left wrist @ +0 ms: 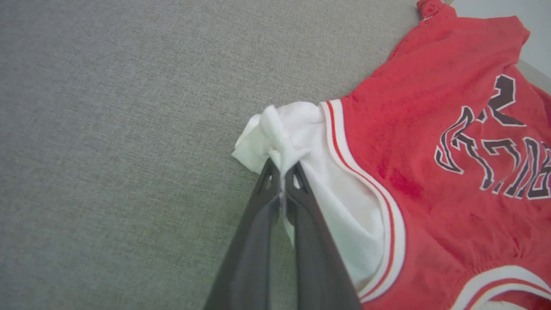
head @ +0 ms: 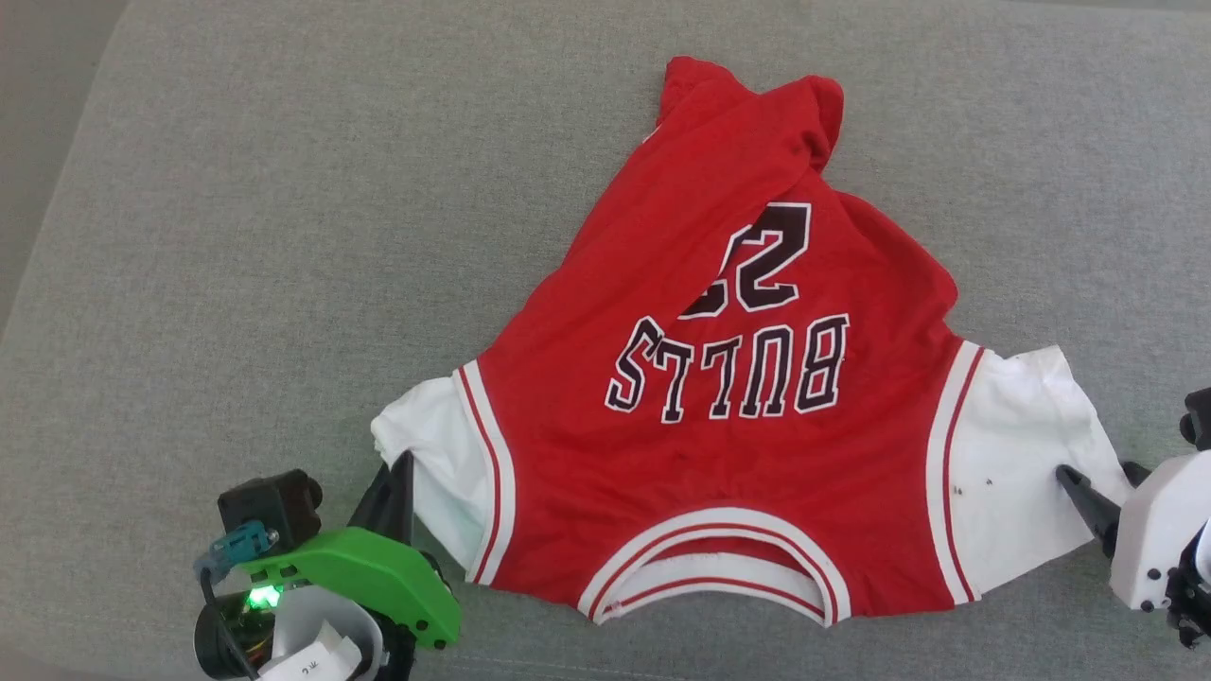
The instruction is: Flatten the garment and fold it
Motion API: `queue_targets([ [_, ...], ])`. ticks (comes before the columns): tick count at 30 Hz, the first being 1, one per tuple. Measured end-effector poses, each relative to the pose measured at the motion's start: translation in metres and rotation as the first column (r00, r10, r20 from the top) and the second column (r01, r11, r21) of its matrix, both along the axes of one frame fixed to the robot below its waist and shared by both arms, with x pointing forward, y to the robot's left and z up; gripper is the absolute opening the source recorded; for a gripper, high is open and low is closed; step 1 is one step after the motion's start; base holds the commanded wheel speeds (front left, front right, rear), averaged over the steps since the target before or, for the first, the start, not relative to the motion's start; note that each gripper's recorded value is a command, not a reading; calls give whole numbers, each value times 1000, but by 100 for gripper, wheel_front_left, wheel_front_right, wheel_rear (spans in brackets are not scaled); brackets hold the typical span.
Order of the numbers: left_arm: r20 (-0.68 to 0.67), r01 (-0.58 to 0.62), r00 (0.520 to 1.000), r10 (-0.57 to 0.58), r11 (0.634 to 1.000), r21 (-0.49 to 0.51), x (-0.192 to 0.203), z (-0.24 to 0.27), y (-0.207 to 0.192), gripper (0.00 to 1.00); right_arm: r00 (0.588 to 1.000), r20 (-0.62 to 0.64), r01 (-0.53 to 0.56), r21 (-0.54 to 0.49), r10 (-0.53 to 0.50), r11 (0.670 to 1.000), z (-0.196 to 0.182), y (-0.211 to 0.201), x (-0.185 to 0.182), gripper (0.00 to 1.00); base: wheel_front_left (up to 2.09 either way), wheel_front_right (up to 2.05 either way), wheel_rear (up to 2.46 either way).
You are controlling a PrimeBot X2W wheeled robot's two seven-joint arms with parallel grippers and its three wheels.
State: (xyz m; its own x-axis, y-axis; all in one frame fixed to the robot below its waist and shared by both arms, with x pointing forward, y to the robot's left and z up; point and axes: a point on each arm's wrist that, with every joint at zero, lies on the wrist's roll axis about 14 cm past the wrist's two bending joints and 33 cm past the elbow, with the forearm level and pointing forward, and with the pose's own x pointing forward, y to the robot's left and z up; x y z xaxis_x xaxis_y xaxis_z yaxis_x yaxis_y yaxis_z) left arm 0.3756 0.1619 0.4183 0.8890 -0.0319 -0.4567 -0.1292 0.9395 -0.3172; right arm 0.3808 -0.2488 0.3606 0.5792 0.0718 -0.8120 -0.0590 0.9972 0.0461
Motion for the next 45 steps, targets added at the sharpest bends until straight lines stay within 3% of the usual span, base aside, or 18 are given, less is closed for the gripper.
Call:
queue_targets([
  [1, 0, 1, 1000, -1, 1000, 0, 0, 0, 0, 0, 1000, -2, -1, 5, 1, 1000, 0, 0, 0, 14, 0, 0, 0],
  [2, 0, 2, 1000, -2, 1000, -1, 1, 0, -1, 0, 1000, 1, 1, 15, -1, 1000, 1, 2, 1, 0, 0, 0, 0],
  [8, 22, 6, 1000, -5, 1000, -14, 4, 8, -3, 0, 998, 55, -3, 35, 1, 999, 14, 6, 4, 0, 0, 0, 0],
  [13, 105, -7, 994, 15, 997, -76, 8, 29, -8, 0, 952, 297, 55, 85, -78, 995, 53, 5, 24, 0, 0, 0, 0],
  [15, 146, -13, 989, 32, 992, -129, 10, 41, -13, 0, 908, 394, 92, 145, -142, 985, 71, 7, 30, 0, 0, 0, 0],
  [16, 197, -7, 979, 45, 981, -192, 12, 57, -20, 0, 843, 492, 109, 240, -218, 964, 98, 19, 37, 0, 0, 0, 0],
  [23, 404, 115, 914, -25, 973, -201, 47, 130, -38, 0, 635, 727, 13, 328, -261, 944, 201, 39, 66, 0, 0, 0, 0],
  [27, 502, 203, 856, -123, 973, -108, 77, 177, -48, 0, 523, 819, -71, 318, -236, 945, 266, 51, 82, 0, 0, 0, 0],
  [31, 573, 283, 781, -249, 959, 32, 104, 228, -67, 0, 421, 893, -161, 246, -159, 956, 327, 72, 96, 0, 0, 0, 0],
  [35, 623, 307, 713, -322, 942, 135, 129, 279, -81, 0, 321, 942, -181, 162, -98, 970, 381, 78, 112, 0, 0, 0, 0],
  [40, 692, 227, 678, -250, 966, 126, 161, 343, -69, 0, 235, 971, -159, 81, -42, 984, 433, 79, 128, 0, 0, 0, 0],
  [45, 662, 176, 714, -227, 974, 144, 184, 365, -67, 0, 228, 973, -109, 50, -24, 993, 459, 72, 142, 0, 0, 0, 0],
])
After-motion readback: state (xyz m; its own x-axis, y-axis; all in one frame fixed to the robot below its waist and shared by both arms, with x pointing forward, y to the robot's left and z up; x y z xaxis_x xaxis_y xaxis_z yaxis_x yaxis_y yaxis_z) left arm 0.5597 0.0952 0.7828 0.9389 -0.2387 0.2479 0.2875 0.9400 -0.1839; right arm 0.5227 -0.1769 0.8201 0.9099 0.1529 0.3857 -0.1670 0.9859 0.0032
